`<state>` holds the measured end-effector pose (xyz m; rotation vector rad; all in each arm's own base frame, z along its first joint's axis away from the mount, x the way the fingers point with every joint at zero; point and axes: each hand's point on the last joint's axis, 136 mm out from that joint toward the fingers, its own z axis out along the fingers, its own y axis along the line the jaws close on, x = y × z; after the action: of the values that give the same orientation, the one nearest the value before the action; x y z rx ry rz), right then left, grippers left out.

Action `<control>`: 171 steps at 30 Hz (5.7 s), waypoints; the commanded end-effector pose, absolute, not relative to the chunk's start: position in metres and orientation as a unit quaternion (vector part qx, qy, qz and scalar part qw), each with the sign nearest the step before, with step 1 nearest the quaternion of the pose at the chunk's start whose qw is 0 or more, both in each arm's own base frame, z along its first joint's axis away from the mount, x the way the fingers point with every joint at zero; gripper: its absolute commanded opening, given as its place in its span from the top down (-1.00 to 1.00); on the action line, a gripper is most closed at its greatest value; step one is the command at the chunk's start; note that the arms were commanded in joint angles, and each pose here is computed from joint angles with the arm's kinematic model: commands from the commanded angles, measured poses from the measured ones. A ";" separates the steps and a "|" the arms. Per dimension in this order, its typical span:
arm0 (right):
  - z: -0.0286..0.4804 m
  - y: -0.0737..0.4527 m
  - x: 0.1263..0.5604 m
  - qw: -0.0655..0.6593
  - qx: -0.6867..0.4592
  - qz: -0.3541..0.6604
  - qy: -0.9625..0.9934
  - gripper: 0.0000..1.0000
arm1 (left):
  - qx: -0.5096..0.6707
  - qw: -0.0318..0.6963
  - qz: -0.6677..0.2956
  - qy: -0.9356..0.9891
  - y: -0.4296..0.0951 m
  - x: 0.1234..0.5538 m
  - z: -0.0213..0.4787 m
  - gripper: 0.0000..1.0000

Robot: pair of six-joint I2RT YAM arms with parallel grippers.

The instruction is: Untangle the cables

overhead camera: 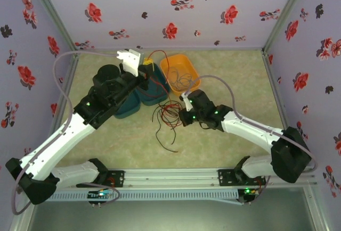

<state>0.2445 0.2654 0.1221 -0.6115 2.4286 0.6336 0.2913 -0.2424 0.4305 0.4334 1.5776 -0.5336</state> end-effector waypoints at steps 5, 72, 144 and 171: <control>0.099 0.217 0.250 0.274 -0.141 0.177 0.935 1.00 | 0.142 0.739 -0.183 0.633 -0.195 0.284 0.497 1.00; 0.152 0.038 0.244 0.370 0.179 -0.021 0.911 1.00 | -0.042 0.506 -0.229 0.831 -0.208 0.502 0.265 1.00; 0.172 0.080 0.249 0.375 0.139 0.100 0.911 1.00 | 0.122 0.166 -0.200 0.958 -0.238 0.445 0.136 1.00; 0.191 0.086 0.249 0.368 0.108 0.101 0.918 0.94 | 0.171 0.187 0.020 0.967 -0.214 0.485 0.128 -0.25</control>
<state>0.2504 0.0884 0.1785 0.3039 2.3688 0.2652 0.4890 -0.2223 0.0850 0.4881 2.7951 -0.0042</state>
